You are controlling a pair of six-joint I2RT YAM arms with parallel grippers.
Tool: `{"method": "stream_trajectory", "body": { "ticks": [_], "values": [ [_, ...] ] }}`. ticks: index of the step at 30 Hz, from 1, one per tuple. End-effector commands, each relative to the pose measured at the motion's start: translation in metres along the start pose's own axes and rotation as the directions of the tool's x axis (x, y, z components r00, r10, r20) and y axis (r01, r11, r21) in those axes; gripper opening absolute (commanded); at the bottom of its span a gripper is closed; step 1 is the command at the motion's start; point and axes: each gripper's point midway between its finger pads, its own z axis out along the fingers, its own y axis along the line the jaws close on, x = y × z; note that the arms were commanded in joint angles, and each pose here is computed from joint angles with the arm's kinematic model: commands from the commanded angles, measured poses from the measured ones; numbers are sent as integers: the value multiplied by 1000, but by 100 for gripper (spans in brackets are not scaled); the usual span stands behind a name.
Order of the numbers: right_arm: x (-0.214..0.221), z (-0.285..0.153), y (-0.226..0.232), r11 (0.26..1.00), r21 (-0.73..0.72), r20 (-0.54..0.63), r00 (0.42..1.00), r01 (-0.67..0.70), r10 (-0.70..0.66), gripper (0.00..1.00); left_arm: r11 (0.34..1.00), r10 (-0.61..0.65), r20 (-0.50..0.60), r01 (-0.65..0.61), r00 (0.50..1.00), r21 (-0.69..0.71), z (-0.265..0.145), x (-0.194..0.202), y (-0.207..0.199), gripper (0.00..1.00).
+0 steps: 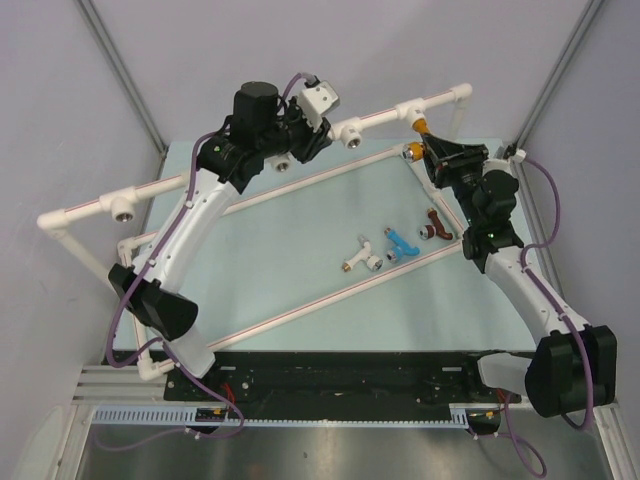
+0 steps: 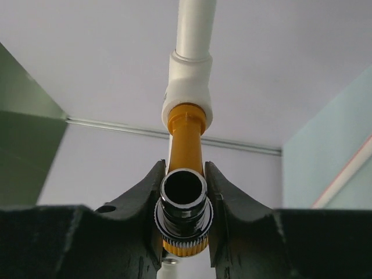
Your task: Install the water faucets
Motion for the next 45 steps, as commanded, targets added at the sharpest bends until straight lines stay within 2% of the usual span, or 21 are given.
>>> {"method": "stream_trajectory", "body": {
  "ticks": [1, 5, 6, 8, 9, 12, 19, 20, 22, 24, 25, 28, 29, 31, 32, 34, 35, 36, 38, 44, 45],
  "values": [
    [-24, -16, 87, 879, -269, 9, 911, -395, 412, 0, 954, -169, -265, 225, 949, 197, 3, 65, -75, 0],
    [-35, -21, 74, 901, -246, 80, 919, -356, 385, 1, 955, -171, -266, 226, 949, 191, 2, 65, -74, 0],
    [-39, -22, 70, 914, -236, 92, 928, -331, 360, 11, 956, -169, -266, 224, 949, 192, 2, 65, -74, 0],
    [-36, -25, 68, 946, -222, 80, 963, -236, 259, 25, 954, -172, -267, 228, 948, 194, 2, 65, -75, 0],
    [-35, -26, 65, 958, -208, 80, 972, -199, 219, 40, 954, -172, -265, 227, 949, 196, 2, 64, -75, 0],
    [-38, -32, 55, 985, -156, 94, 992, -68, 83, 64, 954, -173, -266, 228, 948, 193, 1, 65, -75, 0],
    [-56, -55, 32, 978, -17, 126, 971, 206, -203, 99, 953, -171, -265, 227, 949, 199, 2, 65, -76, 0],
    [-60, -59, 31, 970, -6, 134, 961, 244, -241, 100, 953, -172, -264, 228, 949, 198, 2, 65, -76, 0],
    [-74, -70, 35, 910, 13, 173, 895, 415, -411, 100, 953, -173, -263, 229, 949, 199, 2, 64, -76, 0],
    [-81, -76, 41, 835, 35, 181, 818, 550, -546, 100, 953, -172, -261, 228, 950, 201, 2, 63, -76, 0],
    [-82, -78, 44, 705, 48, 160, 691, 707, -705, 100, 952, -175, -261, 231, 949, 201, 2, 63, -76, 0],
    [-74, -81, 63, 473, 18, 89, 470, 881, -878, 100, 952, -173, -259, 229, 950, 202, 2, 63, -76, 0],
    [-76, -81, 64, 312, 21, 73, 309, 950, -948, 99, 952, -174, -258, 229, 950, 201, 1, 62, -76, 0],
    [-65, -83, 68, 148, -7, 13, 148, 989, -989, 100, 952, -176, -259, 230, 950, 199, 1, 63, -76, 0],
    [-69, -83, 69, -51, -10, -3, -51, 999, -999, 100, 952, -176, -258, 231, 950, 202, 1, 62, -77, 0],
    [-56, -86, 62, -196, -59, -71, -200, 979, -977, 100, 952, -175, -259, 230, 950, 203, 1, 63, -77, 0],
    [-55, -85, 59, -346, -93, -90, -354, 934, -931, 100, 952, -175, -258, 231, 950, 203, 1, 62, -77, 0],
    [-58, -88, 44, -398, -104, -165, -411, 911, -897, 100, 952, -175, -257, 230, 950, 202, 1, 62, -77, 0],
    [-48, -87, 44, -536, -169, -160, -559, 827, -813, 100, 952, -175, -258, 230, 950, 202, 1, 62, -77, 0],
    [-40, -78, 50, -710, -179, -143, -732, 681, -666, 100, 953, -173, -257, 228, 951, 201, 0, 62, -77, 0],
    [-43, -72, 44, -758, -182, -175, -780, 626, -601, 100, 952, -175, -259, 230, 950, 201, 0, 62, -77, 0]
  ]
}}
